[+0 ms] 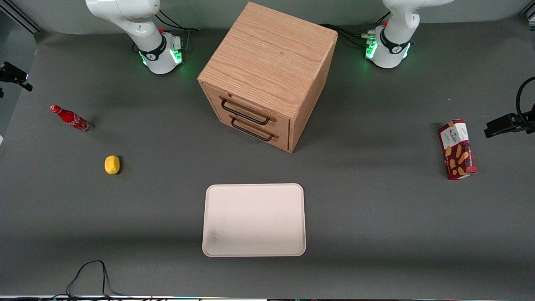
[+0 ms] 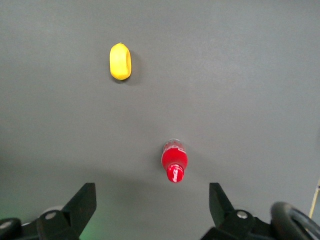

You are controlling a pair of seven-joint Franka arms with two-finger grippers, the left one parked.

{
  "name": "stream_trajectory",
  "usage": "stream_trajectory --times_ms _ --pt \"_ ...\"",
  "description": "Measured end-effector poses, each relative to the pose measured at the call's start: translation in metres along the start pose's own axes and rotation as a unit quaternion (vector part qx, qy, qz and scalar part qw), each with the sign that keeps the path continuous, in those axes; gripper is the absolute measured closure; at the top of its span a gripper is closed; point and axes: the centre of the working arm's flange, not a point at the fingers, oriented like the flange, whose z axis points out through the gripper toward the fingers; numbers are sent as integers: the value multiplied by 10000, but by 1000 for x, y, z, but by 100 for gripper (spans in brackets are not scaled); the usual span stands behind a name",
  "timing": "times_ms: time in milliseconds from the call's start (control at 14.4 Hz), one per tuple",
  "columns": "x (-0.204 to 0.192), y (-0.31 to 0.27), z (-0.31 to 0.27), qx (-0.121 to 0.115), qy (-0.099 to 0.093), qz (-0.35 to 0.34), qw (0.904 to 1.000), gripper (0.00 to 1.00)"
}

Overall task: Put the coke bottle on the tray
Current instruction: 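Lower the open right gripper over the bottle's cap end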

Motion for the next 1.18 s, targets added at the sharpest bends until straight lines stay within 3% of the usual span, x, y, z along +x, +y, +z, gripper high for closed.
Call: stream_trajectory --times_ms 348,765,1182 --pt "-16 3 60 -62 218 -15 9997 0" --pt "-40 4 114 -91 331 -41 9994 0" --pt "-49 2 143 -79 196 -113 9997 0"
